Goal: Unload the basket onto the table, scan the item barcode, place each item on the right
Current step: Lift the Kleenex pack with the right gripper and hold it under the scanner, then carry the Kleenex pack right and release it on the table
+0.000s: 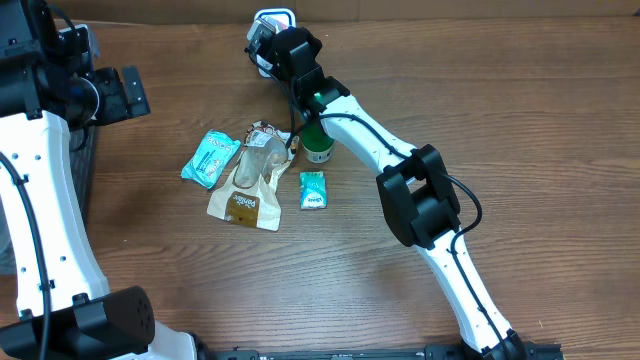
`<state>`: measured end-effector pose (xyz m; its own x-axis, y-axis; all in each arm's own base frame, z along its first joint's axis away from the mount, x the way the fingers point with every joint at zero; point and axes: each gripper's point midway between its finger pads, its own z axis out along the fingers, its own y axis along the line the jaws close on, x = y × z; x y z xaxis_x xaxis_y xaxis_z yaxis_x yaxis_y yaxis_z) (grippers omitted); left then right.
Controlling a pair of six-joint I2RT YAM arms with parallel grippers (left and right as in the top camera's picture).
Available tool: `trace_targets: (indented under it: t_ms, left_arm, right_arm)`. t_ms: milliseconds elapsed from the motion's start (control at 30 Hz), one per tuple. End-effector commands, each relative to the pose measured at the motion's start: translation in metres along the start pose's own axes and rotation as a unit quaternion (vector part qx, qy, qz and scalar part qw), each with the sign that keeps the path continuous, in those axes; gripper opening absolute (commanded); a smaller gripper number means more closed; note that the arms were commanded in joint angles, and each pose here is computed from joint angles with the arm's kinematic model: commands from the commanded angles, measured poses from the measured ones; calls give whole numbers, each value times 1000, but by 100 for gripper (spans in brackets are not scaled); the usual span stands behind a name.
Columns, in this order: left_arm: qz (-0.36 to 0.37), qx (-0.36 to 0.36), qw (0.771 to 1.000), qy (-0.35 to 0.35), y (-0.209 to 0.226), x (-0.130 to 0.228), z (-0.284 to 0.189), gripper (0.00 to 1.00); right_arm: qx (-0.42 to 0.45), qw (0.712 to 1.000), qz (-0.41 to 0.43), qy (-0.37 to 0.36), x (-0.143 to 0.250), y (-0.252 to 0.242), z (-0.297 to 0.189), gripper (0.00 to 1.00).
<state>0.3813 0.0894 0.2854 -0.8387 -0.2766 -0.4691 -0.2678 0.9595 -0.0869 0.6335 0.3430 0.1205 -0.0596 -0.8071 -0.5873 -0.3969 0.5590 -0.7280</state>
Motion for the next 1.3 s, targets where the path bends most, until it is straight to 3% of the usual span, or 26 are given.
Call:
trace_targets:
  t_ms: [0,233,433,567,700,800,833,900,1067,1267]
  left_arm:
    - [-1,5,1000,-5,-4,-2,-3,100]
    - [-1,5,1000,-5,-4,-2,-3,100]
    - [-1,5,1000,-5,-4,-2,-3,100]
    - [-1,5,1000,-5,-4,-2,-3,100]
    - [-1,5,1000,-5,-4,-2,-3,100]
    - [-1,5,1000,-5,-4,-2,-3,99]
    - [-1,5,1000,-5,-4,-2,-3,99]
    - [-1,5,1000,-5,-4,-2,-3,100]
    - [-1,5,1000,-5,-4,-2,-3,100]
    - [-1,5,1000,-5,-4,-2,-3,100]
  right_arm:
    - [8,999,-31,-12,-6,-12,-1,4]
    - [10,1000,-15,-14,-11,-17,-6,4]
    - [22,994,98,-37,-46,-60,-39,4]
    - [-2,975,219,-49,-88,-110,-108,4]
    - [-79,915,395,-7,-95,-139,-194,4]
    - [-116,889,440,54,-73,-143,-237,4]
    - [-127,873,450,137,-33,-140,-263,4]
    - [-126,858,454,203,1,-134,-273,4]
    - [-117,801,480,337,84,-119,-275,4]
    - [-156,723,537,406,170,-87,-253,4]
